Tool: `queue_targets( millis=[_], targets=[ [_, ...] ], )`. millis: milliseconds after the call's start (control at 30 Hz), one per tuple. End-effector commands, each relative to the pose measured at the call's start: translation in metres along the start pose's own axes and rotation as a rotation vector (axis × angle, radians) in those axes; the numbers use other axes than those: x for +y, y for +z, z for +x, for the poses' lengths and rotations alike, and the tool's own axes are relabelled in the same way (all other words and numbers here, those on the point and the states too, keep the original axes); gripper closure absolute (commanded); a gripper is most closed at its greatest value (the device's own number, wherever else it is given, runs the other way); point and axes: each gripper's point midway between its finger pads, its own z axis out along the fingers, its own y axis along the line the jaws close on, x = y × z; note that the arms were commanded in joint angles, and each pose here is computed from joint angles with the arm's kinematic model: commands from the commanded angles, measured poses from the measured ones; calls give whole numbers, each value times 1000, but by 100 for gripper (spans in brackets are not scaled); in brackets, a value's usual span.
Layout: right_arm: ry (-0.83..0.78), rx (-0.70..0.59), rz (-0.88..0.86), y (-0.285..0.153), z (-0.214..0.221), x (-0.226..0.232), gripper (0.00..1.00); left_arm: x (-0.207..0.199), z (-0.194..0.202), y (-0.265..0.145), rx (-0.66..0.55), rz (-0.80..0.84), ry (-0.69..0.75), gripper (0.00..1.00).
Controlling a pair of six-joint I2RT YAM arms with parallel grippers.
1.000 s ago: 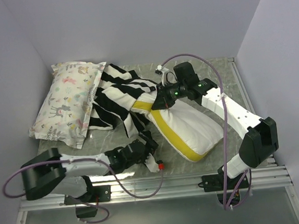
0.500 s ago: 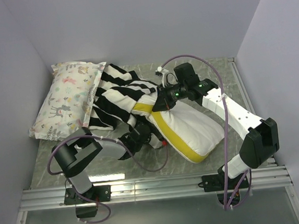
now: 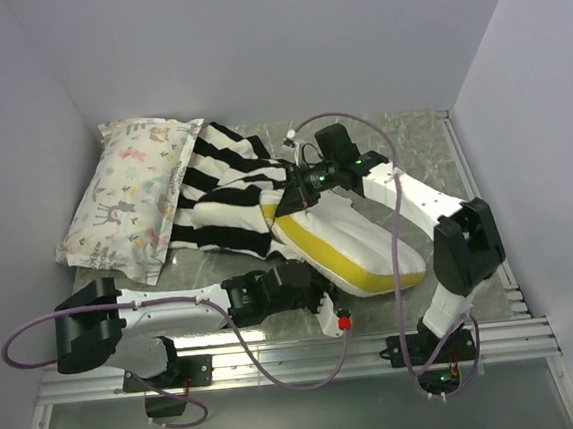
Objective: Put the pillow into the pillowcase
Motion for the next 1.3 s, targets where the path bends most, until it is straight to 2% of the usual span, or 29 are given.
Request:
queue_targets(
  millis=[0,133,200,233,267,300,367,400,533,667,700,733,800,833,900,1067,1133,1200,1267],
  targets=[
    [25,-43,-43,28,-3,-24,100,-24,-51,7,-220,98,-77,100],
    [123,56,-20,50,48,-56,100,-42,-50,2,-223,147,-134,95],
    [161,98,-2,56,73,-71,100,-33,-60,-11,-255,137,-200,82],
    [170,112,10,58,80,-76,100,-39,-63,-18,-260,183,-230,75],
    [183,128,16,60,88,-82,100,-23,-74,-30,-291,166,-258,60],
    [196,141,24,61,94,-84,100,-17,-81,-38,-309,168,-337,51],
    [199,153,38,61,101,-88,100,-8,-94,-65,-343,205,-429,38],
    [202,156,46,61,104,-89,100,-6,-99,-75,-347,227,-515,36],
    [201,161,84,59,110,-95,100,31,-91,-114,-298,108,-805,35],
    [213,162,65,54,111,-86,100,54,-25,-128,-103,-55,-1213,41],
    [212,156,57,51,108,-81,98,58,11,-133,-24,-122,-1330,43],
    [207,145,51,47,103,-75,88,60,27,-138,4,-158,-1391,44],
    [155,84,51,32,85,-53,77,58,65,-147,77,-232,-1542,46],
    [138,69,50,25,80,-45,61,56,75,-148,105,-253,-1573,46],
    [73,27,32,10,63,-21,52,54,98,-150,176,-328,-1645,46],
    [16,49,42,-21,68,9,52,46,131,-132,308,-336,-1711,51],
    [20,80,86,-30,78,7,53,44,138,-118,348,-302,-1701,53],
    [-24,72,137,-42,82,5,53,40,142,-108,382,-272,-1673,50],
    [-25,67,199,-47,92,-7,55,30,153,-94,459,-251,-1637,49]
  ],
)
